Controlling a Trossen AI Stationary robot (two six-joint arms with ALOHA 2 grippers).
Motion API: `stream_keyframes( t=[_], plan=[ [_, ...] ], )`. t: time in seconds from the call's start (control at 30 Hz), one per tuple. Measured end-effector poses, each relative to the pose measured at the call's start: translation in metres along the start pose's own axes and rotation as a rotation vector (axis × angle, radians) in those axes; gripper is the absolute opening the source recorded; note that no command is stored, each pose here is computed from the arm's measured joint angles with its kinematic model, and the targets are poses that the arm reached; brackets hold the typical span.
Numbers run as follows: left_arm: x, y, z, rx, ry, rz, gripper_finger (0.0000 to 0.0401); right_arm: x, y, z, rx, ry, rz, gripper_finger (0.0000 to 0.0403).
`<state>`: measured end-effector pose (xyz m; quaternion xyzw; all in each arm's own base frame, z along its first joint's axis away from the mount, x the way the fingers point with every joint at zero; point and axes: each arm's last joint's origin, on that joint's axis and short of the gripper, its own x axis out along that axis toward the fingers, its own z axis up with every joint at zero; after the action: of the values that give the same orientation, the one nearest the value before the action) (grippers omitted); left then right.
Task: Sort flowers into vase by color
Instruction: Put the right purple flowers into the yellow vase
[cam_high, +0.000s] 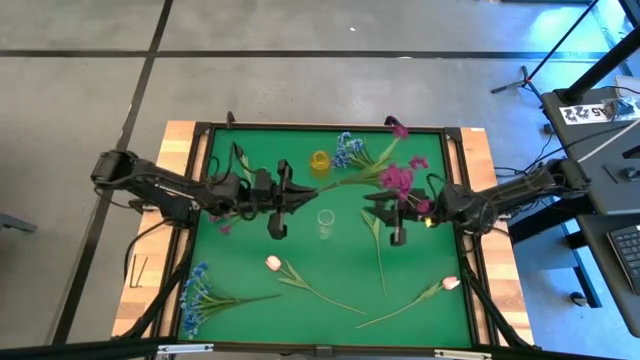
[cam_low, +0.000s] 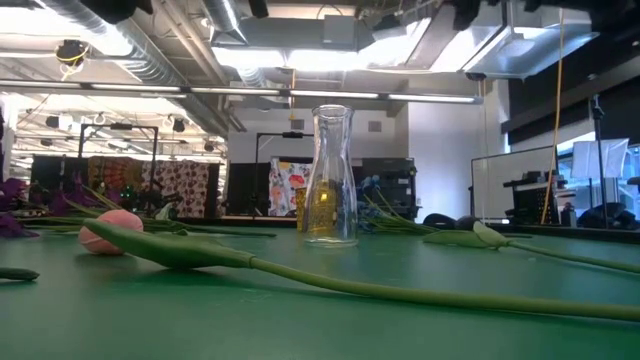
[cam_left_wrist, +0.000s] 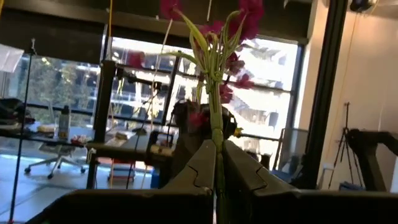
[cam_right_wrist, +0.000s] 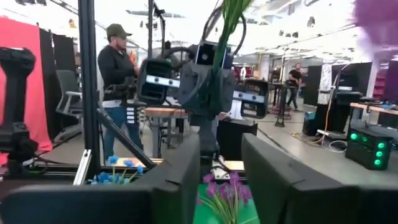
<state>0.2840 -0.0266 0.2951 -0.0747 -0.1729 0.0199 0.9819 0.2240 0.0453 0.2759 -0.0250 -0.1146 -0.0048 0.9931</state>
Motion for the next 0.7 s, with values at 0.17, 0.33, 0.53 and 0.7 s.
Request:
stream_keyframes(
  t=[0.17,0.33,0.53,0.7],
  plan=[
    [0.002,0.000,-0.005,-0.023,0.007,0.001,0.0007,0.008,-0.001,-0.004,0.011,-0.063,-0.059,0.0194],
    [0.002,0.000,-0.006,-0.026,0.008,-0.001,0.0007,0.009,-0.002,0.006,0.015,-0.204,-0.095,0.0235],
    [0.003,0.000,-0.009,-0.027,0.001,-0.001,0.0007,0.007,-0.006,0.016,0.015,-0.309,-0.106,0.0248],
    [0.007,0.002,-0.015,-0.030,-0.012,0.009,0.0007,0.014,-0.014,0.019,0.017,-0.317,-0.097,0.0248]
  ],
)
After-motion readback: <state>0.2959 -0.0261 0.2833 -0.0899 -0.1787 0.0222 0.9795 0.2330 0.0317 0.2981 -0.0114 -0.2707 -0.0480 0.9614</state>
